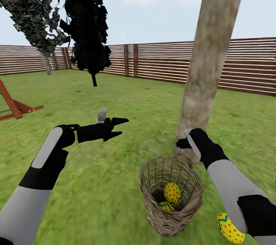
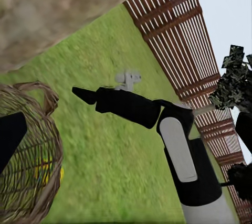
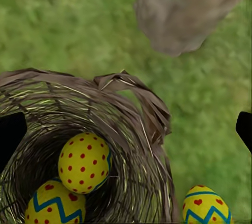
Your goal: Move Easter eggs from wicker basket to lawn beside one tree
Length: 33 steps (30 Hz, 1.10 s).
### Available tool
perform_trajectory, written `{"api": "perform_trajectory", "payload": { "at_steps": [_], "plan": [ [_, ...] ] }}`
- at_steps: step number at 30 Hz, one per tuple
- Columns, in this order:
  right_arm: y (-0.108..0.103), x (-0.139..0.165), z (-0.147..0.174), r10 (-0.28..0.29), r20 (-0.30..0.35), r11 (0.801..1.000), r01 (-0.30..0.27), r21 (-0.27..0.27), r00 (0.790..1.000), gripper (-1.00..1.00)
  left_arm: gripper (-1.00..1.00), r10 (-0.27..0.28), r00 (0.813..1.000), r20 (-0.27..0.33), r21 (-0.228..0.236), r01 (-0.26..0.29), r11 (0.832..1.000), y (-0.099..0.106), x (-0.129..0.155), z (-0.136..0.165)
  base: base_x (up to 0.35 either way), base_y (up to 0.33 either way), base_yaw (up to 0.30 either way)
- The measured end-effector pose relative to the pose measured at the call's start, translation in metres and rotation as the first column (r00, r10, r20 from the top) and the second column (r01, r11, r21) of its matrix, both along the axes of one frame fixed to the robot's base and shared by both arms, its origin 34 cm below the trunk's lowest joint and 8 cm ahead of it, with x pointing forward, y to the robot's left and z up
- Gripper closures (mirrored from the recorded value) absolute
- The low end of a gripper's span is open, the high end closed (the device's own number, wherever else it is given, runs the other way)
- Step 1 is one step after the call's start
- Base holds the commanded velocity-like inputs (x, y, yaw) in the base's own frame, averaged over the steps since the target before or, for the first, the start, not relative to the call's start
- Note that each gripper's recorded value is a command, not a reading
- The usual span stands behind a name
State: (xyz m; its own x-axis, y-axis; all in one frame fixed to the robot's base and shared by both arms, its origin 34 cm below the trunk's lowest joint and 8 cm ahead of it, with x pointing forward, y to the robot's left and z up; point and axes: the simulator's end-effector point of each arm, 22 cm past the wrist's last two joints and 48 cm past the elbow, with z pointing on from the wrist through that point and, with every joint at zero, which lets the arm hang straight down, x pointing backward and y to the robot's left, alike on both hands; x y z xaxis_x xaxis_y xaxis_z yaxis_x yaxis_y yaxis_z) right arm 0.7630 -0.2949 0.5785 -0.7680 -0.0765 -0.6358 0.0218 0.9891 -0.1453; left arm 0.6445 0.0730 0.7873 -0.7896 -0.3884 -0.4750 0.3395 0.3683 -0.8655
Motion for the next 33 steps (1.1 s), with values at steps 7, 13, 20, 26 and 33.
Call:
{"api": "perform_trajectory", "payload": {
  "at_steps": [7, 13, 20, 26, 33],
  "plan": [
    [0.017, -0.011, -0.024, 0.014, -0.062, 1.0, -0.013, 0.018, 0.998, -1.0, -1.0, 0.0, 1.0, 0.005, 0.0, 0.0, 1.0, 0.0, -0.001, 0.003, 0.155, 0.198, -0.206],
    [0.018, -0.019, -0.039, 0.013, -0.097, 1.0, -0.011, 0.018, 0.995, -1.0, -1.0, 0.001, 1.0, 0.004, 0.001, -0.001, 1.0, 0.0, -0.001, 0.002, 0.013, 0.013, -0.02],
    [0.018, -0.023, -0.046, 0.012, -0.116, 1.0, -0.01, 0.016, 0.993, -1.0, -1.0, 0.0, 1.0, 0.004, 0.001, 0.0, 1.0, 0.0, -0.002, 0.002, 0.0, 0.0, -0.001],
    [0.018, -0.03, -0.065, 0.011, -0.15, 1.0, -0.009, 0.016, 0.989, -1.0, -1.0, 0.0, 1.0, 0.0, 0.002, 0.0, 1.0, 0.0, -0.001, -0.005, 0.0, 0.0, 0.0],
    [0.044, -0.031, -0.072, 0.044, -0.161, 0.999, -0.039, 0.036, 0.986, -1.0, -1.0, -0.001, 1.0, -0.009, 0.001, 0.001, 1.0, 0.0, 0.001, -0.01, 0.0, 0.0, 0.0]
  ]
}}
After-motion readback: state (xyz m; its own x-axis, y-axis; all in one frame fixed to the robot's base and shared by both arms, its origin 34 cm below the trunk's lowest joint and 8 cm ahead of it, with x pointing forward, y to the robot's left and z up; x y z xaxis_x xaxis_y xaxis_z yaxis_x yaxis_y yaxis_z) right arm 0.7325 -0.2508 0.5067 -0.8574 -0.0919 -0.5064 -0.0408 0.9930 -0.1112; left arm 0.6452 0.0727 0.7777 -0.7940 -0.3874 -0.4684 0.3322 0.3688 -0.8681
